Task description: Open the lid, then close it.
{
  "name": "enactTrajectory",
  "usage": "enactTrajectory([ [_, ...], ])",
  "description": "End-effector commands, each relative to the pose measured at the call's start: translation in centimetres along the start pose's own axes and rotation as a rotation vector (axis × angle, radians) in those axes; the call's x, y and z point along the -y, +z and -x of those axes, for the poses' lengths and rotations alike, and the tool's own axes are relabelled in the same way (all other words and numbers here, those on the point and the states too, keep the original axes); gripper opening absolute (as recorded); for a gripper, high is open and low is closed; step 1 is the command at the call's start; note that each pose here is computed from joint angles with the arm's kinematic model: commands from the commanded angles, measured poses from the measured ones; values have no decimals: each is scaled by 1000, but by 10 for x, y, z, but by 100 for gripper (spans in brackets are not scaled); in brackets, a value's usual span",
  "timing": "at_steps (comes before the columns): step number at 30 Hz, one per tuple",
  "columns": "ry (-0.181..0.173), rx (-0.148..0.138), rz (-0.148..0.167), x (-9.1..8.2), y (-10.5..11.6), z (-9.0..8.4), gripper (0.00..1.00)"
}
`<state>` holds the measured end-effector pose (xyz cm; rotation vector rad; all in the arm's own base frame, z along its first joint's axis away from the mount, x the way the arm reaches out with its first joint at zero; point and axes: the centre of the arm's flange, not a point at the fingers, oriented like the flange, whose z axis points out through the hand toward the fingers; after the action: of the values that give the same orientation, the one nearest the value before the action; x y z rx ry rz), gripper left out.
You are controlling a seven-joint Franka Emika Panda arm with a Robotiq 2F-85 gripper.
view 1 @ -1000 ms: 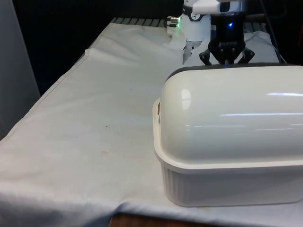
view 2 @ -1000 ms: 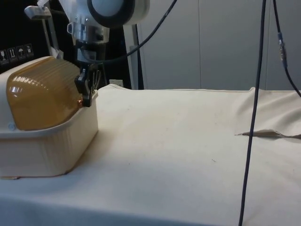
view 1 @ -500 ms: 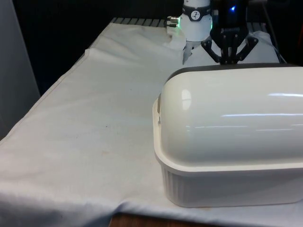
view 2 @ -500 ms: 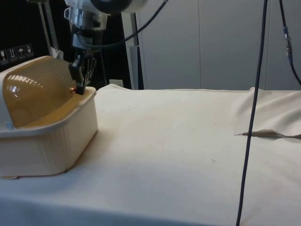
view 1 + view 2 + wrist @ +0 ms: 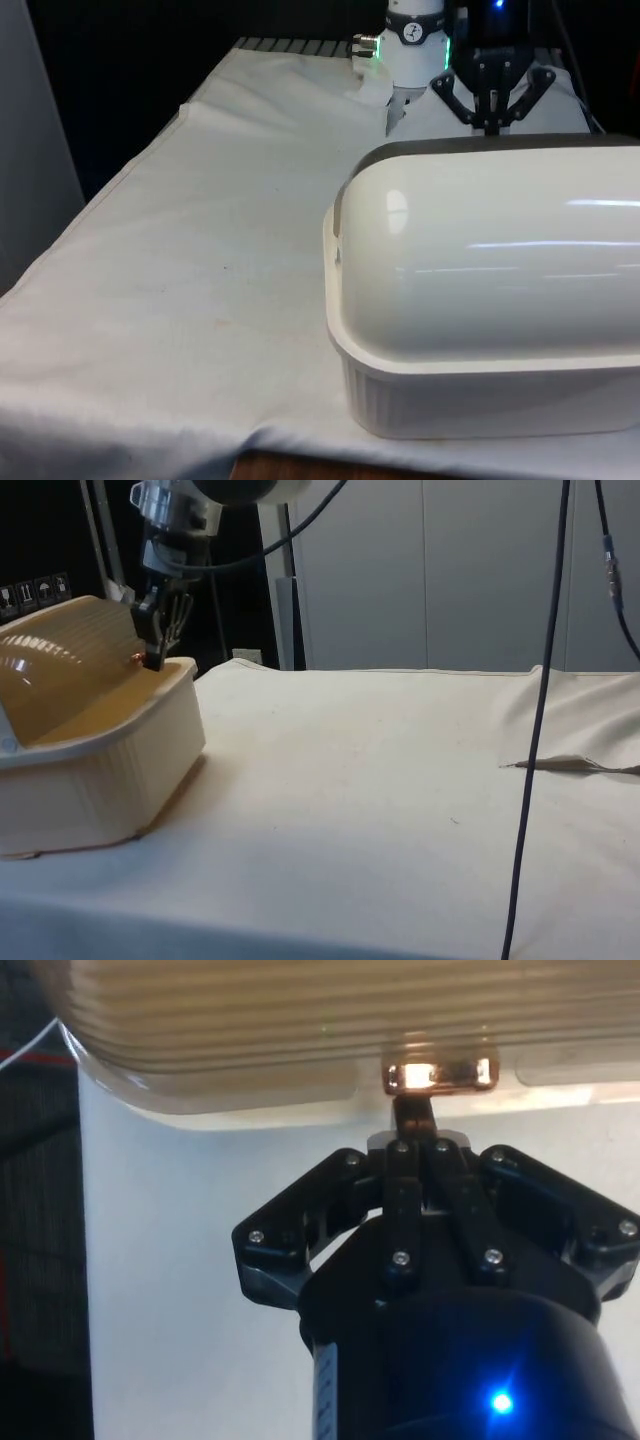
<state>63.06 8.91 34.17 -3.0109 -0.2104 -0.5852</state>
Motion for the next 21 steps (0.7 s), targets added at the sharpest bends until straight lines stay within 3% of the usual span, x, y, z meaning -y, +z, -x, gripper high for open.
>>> enactTrajectory([
  [1, 6, -20, 7, 0, -1, -4, 0],
  [3, 8, -32, 8, 0, -2, -7, 0],
  [4, 4, -18, 1, 0, -3, -4, 0],
  [5, 9, -36, 8, 0, -3, -8, 0],
  [8, 8, -55, 8, 1, -8, -12, 0],
  [11, 11, -67, 10, 0, -12, -15, 0],
  [12, 6, -59, 3, 1, -11, -14, 0],
  [19, 10, -107, 10, 1, -21, -26, 0],
  [20, 5, -94, 3, 2, -20, -24, 0],
  [21, 11, -113, 10, 1, -23, -28, 0],
])
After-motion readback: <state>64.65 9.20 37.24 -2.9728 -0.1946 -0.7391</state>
